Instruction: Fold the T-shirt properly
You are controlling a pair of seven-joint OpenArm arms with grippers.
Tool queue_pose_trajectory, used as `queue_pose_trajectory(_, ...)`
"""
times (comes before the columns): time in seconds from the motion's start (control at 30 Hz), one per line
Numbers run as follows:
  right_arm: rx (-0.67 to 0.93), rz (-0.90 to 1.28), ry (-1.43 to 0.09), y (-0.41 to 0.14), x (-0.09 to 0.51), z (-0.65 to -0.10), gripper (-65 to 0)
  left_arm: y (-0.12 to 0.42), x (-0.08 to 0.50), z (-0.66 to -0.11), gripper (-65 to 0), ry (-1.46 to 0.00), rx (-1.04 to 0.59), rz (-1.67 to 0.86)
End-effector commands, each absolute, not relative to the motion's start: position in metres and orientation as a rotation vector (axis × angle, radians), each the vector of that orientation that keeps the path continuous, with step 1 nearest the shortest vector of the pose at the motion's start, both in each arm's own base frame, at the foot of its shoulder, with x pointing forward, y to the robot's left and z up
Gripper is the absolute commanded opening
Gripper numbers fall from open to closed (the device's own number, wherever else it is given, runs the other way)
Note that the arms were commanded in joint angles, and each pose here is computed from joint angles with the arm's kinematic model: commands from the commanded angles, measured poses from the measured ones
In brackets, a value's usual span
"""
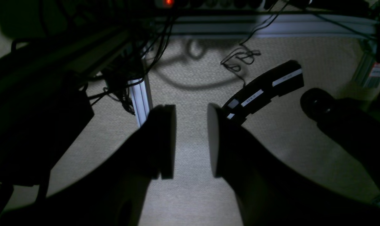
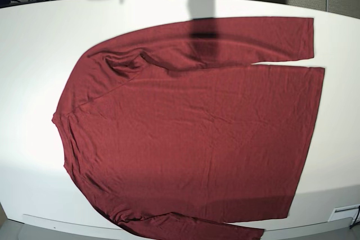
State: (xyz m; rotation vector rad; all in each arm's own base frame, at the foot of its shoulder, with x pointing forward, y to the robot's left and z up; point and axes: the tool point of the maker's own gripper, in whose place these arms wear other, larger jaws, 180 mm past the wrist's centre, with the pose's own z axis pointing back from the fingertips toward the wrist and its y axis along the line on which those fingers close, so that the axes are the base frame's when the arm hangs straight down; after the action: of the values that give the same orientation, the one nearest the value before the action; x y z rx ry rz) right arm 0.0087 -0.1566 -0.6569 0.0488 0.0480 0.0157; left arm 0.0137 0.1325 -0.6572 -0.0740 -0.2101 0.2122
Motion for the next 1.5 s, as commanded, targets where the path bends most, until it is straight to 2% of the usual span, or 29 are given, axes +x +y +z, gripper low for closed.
queue_pose_trajectory(0.0,0.05,0.023,0.048,-0.159,0.011,-0.656,-47.0,0.134,0.016,-0.657,-42.0,-0.215,-0.074,0.212)
queue_pose_trajectory(0.33,0.047,0.025,0.068,-0.161,0.007,-0.656,-47.0,0.135,0.012,-0.656,-42.0,-0.214,-0.071,0.212)
queue_pose_trajectory(0.53,0.016,0.147,0.087,-0.171,0.003,-0.656,-47.0,0.135,0.007,-0.656,-42.0,-0.213,-0.069,0.212)
queue_pose_trajectory(0.97,0.044,0.182,0.117,-0.186,-0.024,-0.652,-47.0,0.141,-0.018,-0.645,-42.0,-0.24,-0.091,0.195)
queue_pose_trajectory(1.33,0.206,0.335,0.089,-0.178,-0.06,-0.622,-47.0,0.154,-0.062,-0.609,-42.0,-0.261,-0.109,0.13)
queue_pose_trajectory(1.47,0.248,0.327,0.052,-0.177,-0.071,-0.601,-47.0,0.161,-0.076,-0.589,-42.0,-0.271,-0.108,0.091)
